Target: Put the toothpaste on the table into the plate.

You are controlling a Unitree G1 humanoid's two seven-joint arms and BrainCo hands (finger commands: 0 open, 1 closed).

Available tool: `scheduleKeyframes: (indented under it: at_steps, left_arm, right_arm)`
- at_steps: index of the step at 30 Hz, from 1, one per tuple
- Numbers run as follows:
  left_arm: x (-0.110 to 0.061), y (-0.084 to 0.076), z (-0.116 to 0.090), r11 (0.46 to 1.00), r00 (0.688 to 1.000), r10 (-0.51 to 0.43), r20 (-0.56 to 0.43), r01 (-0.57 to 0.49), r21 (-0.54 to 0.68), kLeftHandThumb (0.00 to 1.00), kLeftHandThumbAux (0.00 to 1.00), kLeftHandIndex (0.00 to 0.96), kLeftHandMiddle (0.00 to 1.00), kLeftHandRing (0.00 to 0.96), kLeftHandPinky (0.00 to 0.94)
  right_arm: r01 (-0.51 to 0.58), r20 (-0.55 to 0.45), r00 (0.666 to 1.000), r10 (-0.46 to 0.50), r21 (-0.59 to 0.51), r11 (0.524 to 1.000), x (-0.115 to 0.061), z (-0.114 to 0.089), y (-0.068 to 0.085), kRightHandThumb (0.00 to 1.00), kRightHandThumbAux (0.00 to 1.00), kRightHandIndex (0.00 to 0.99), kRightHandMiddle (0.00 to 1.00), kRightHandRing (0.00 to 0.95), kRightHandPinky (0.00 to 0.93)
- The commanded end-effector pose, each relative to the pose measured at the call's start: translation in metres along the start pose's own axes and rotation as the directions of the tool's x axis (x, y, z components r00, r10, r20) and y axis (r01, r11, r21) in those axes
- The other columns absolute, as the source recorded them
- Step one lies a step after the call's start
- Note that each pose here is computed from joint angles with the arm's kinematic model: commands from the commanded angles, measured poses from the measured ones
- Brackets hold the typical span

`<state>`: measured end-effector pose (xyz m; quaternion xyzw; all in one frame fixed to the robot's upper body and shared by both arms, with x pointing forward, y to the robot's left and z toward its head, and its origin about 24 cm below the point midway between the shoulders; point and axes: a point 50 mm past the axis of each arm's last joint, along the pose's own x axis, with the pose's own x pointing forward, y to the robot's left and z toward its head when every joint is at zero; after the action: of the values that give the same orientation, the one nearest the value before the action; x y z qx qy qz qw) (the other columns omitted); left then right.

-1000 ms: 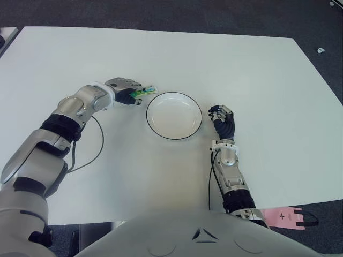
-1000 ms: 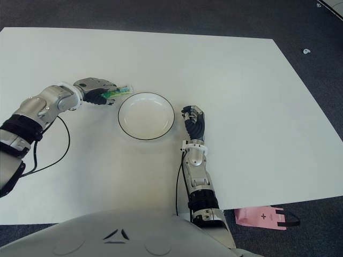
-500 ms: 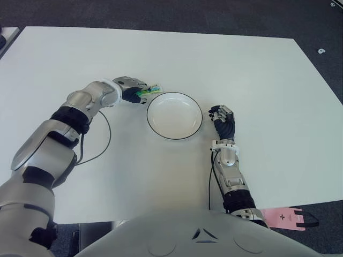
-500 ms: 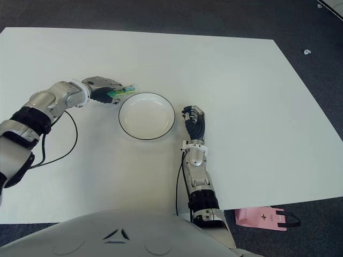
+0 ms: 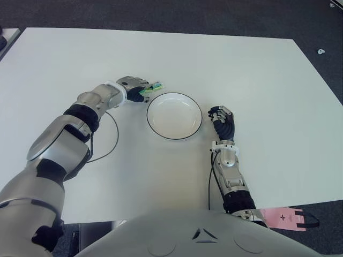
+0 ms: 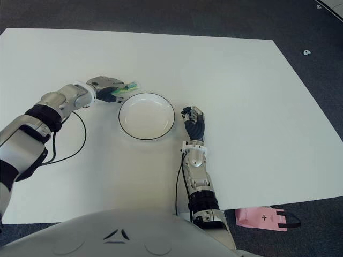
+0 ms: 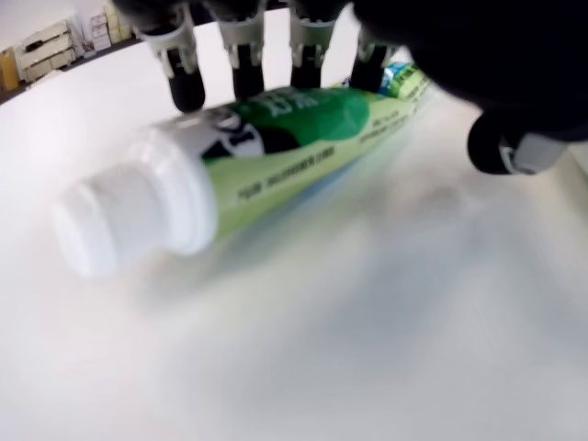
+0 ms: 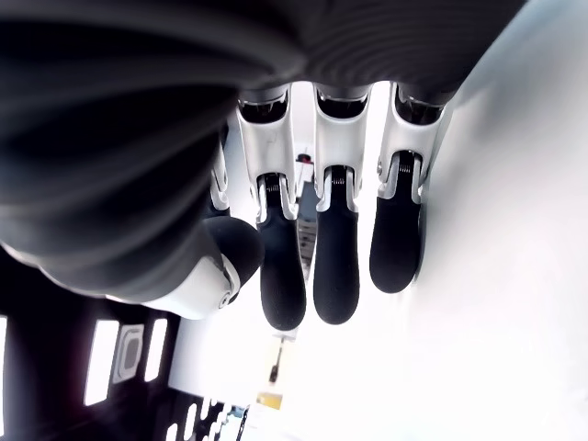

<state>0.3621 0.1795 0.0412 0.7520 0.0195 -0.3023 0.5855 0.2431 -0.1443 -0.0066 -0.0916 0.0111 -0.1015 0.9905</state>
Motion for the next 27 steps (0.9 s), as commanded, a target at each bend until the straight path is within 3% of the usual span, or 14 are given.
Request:
scheduleKeyframes:
  at_steps: [1,10,14,18,27]
  left_arm:
    - [-0.008,-0.067,0.007,0.973,0.972,-0.232,-0.017,0.233,0.008,0.485,0.216,0.0,0.0,0.0,0.0]
    - [-0.009,-0.078,0.009,0.974,0.973,-0.226,-0.038,0.225,-0.032,0.496,0.223,0.0,0.0,0.0,0.0]
    - [-0.011,-0.087,0.008,0.973,0.973,-0.221,-0.07,0.215,-0.085,0.519,0.241,0.0,0.0,0.0,0.042]
    - [-0.011,-0.089,0.008,0.972,0.976,-0.199,-0.091,0.184,-0.148,0.543,0.267,0.0,0.0,0.0,0.108]
    - [-0.012,-0.093,0.007,0.963,0.976,-0.18,-0.121,0.15,-0.223,0.625,0.309,0.0,0.108,0.198,0.376]
  right_arm:
    - [-0.031,-0.262,0.965,0.017,-0.051,0.998,-0.038,-0.052,-0.005,0.709,0.729,0.426,0.505,0.487,0.494]
    - [-0.027,-0.262,0.965,0.014,-0.045,0.999,-0.038,-0.052,-0.006,0.709,0.727,0.426,0.503,0.483,0.479]
    - [-0.029,-0.266,0.964,0.015,-0.051,0.998,-0.038,-0.052,-0.006,0.709,0.727,0.426,0.5,0.479,0.47]
    - [-0.03,-0.266,0.964,0.015,-0.055,0.998,-0.038,-0.052,-0.007,0.709,0.728,0.426,0.5,0.477,0.47]
    - [-0.032,-0.267,0.963,0.016,-0.055,0.998,-0.038,-0.052,-0.008,0.708,0.728,0.426,0.503,0.48,0.474]
